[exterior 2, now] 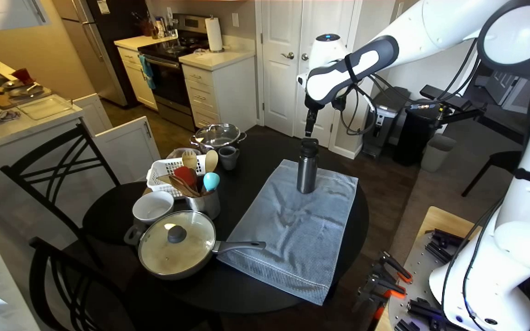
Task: Lift the black lid and use it to cover the bottle
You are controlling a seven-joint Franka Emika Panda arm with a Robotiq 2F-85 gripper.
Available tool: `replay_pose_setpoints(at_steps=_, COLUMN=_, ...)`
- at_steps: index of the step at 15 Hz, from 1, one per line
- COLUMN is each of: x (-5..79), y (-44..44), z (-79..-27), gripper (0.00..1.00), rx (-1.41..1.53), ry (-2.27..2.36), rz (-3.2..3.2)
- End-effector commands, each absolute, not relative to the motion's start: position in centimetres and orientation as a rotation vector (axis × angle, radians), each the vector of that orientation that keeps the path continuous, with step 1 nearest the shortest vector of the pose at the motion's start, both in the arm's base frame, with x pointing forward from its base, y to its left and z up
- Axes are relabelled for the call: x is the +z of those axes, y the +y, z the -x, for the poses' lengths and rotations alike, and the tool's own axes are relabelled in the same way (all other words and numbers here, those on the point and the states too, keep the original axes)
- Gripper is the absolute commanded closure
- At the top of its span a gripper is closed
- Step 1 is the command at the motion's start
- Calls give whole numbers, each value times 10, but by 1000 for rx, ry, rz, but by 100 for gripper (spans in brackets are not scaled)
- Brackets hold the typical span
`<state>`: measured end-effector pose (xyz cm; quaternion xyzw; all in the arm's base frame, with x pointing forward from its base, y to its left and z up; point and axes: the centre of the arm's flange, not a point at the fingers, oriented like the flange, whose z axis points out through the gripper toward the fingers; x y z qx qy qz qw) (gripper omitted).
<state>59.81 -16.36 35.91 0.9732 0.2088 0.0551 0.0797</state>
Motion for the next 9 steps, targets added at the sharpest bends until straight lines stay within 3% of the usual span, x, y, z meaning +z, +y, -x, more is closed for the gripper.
replay_pose_setpoints(at_steps=1, x=358, y=-162, z=-597, gripper=0, rx=144, ry=622, rz=-2919)
replay_pose_setpoints(at_steps=9, x=357, y=-161, z=-596, gripper=0, rx=132, ry=616, rz=-2925)
